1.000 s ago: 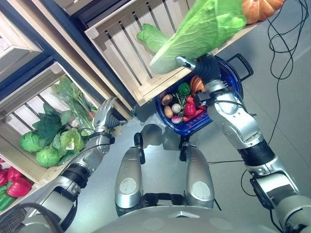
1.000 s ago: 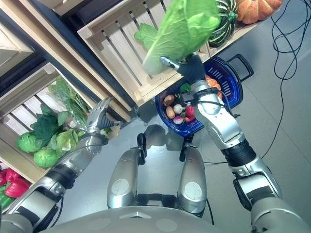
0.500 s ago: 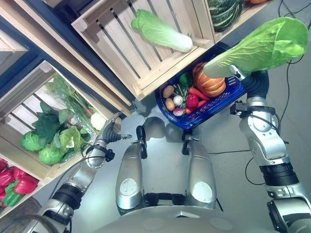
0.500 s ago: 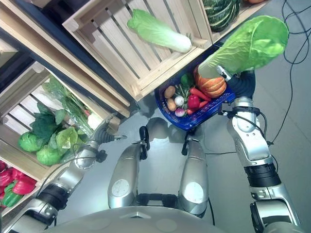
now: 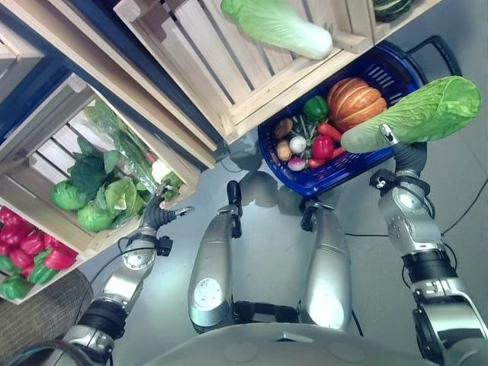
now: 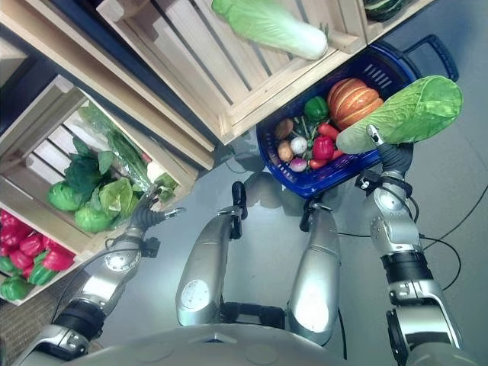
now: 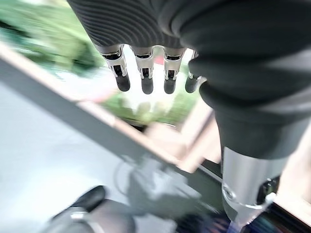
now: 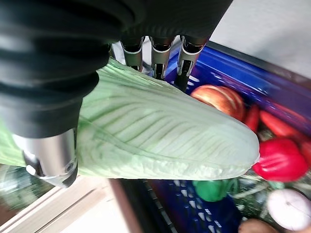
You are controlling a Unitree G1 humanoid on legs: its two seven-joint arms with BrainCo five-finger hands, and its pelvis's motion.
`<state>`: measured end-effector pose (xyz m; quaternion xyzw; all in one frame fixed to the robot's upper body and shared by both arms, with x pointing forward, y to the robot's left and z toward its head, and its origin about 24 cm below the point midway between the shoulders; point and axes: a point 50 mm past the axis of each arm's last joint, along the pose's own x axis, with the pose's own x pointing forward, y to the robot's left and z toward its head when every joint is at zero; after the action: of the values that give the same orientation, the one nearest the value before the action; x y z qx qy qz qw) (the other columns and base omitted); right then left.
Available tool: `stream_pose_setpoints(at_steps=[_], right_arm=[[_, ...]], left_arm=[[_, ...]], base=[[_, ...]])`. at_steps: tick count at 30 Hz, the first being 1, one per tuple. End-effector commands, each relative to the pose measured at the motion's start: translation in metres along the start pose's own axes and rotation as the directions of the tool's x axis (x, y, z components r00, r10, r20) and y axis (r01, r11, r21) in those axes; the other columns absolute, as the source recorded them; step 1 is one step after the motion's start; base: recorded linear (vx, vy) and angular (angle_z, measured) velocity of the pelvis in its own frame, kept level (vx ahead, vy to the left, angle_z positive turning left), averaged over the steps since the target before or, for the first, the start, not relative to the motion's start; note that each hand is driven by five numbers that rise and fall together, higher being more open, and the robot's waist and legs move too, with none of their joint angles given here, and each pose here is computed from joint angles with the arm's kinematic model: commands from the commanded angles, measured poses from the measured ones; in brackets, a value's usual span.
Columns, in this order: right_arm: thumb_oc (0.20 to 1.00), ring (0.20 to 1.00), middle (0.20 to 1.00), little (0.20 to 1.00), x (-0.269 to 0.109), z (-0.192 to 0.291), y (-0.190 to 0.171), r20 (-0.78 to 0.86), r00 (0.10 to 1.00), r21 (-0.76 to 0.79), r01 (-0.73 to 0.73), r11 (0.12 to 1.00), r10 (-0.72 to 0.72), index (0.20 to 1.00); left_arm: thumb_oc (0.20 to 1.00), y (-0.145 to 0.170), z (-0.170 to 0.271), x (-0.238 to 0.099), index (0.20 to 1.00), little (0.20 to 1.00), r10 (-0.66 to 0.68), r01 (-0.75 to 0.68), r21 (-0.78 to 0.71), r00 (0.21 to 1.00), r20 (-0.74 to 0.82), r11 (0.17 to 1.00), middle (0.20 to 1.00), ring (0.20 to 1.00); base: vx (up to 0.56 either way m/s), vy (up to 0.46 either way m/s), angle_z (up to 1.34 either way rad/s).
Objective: Pick up fruits and vegetables into the basket
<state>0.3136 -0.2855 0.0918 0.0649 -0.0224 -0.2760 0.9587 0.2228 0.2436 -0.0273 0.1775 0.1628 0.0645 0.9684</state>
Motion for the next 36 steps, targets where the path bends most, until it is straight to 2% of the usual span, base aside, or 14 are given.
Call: stream_pose_setpoints(at_steps=[1, 5, 10, 12, 23, 29, 30, 31, 32, 36], right_arm=[[0.2, 0.2, 0.2, 0.2, 0.012, 0.021, -0.018, 0.063, 0.997, 0.084, 0.026, 0.996, -0.031, 0.2], [0.2, 0.2, 0.2, 0.2, 0.026, 0.018, -0.025, -0.014, 1.0, 0.159, 0.029, 0.987, -0.028, 0.2], [0.2, 0.2, 0.2, 0.2, 0.039, 0.02, -0.031, -0.091, 0.995, 0.213, 0.053, 0.976, -0.034, 0.2], [0.2, 0.2, 0.2, 0.2, 0.042, 0.02, -0.035, -0.127, 0.991, 0.249, 0.075, 0.966, -0.045, 0.2], [0.2, 0.2, 0.2, 0.2, 0.047, -0.001, -0.072, -0.332, 0.926, 0.23, 0.261, 0.937, -0.177, 0.2], [0.2, 0.2, 0.2, 0.2, 0.044, -0.011, -0.079, -0.383, 0.899, 0.203, 0.306, 0.93, -0.212, 0.2], [0.269, 0.269, 0.269, 0.269, 0.043, -0.014, -0.08, -0.396, 0.892, 0.199, 0.316, 0.928, -0.218, 0.269], [0.834, 0.834, 0.834, 0.834, 0.043, -0.014, -0.08, -0.398, 0.888, 0.19, 0.327, 0.926, -0.232, 0.834], [1.0, 1.0, 1.0, 1.0, 0.043, -0.013, -0.081, -0.393, 0.886, 0.179, 0.336, 0.925, -0.247, 1.0], [1.0, 1.0, 1.0, 1.0, 0.042, -0.013, -0.083, -0.354, 0.893, 0.16, 0.352, 0.922, -0.279, 1.0]], left_arm=[[1.0, 0.004, -0.033, -0.022, 1.0, 1.0, 0.013, -0.022, -0.066, 0.991, -0.136, 0.998, 1.0, 1.0], [1.0, 0.0, -0.053, -0.031, 1.0, 1.0, -0.011, -0.02, -0.13, 0.972, -0.234, 0.991, 1.0, 1.0], [1.0, -0.002, -0.064, -0.038, 1.0, 1.0, -0.02, -0.01, -0.111, 0.963, -0.267, 0.994, 1.0, 1.0], [1.0, -0.003, -0.065, -0.039, 1.0, 1.0, -0.026, -0.001, -0.101, 0.964, -0.264, 0.995, 1.0, 1.0], [1.0, -0.003, -0.055, -0.036, 1.0, 1.0, -0.033, 0.023, -0.055, 0.983, -0.181, 0.998, 1.0, 1.0], [1.0, -0.002, -0.045, -0.029, 1.0, 1.0, -0.018, 0.012, -0.046, 0.991, -0.134, 0.999, 1.0, 1.0], [1.0, -0.001, -0.04, -0.028, 1.0, 1.0, -0.005, 0.002, -0.035, 0.994, -0.106, 0.999, 1.0, 1.0], [1.0, 0.0, -0.036, -0.026, 1.0, 1.0, 0.005, -0.008, -0.028, 0.997, -0.08, 1.0, 1.0, 1.0], [1.0, 0.001, -0.032, -0.025, 1.0, 1.0, 0.012, -0.014, -0.026, 0.998, -0.058, 1.0, 1.0, 1.0], [1.0, 0.007, -0.011, -0.019, 1.0, 1.0, 0.058, -0.058, -0.008, 0.996, 0.068, 0.998, 1.0, 1.0]], base=[[-0.03, -0.043, 0.22], [-0.01, -0.026, 0.19], [0.0, 0.015, 0.16], [0.01, 0.035, 0.08], [0.0, 0.031, 0.02], [0.0, -0.005, 0.0], [-0.01, -0.037, 0.01], [-0.02, -0.038, 0.0], [0.0, 0.0, 0.0], [0.0, -0.004, -0.01]])
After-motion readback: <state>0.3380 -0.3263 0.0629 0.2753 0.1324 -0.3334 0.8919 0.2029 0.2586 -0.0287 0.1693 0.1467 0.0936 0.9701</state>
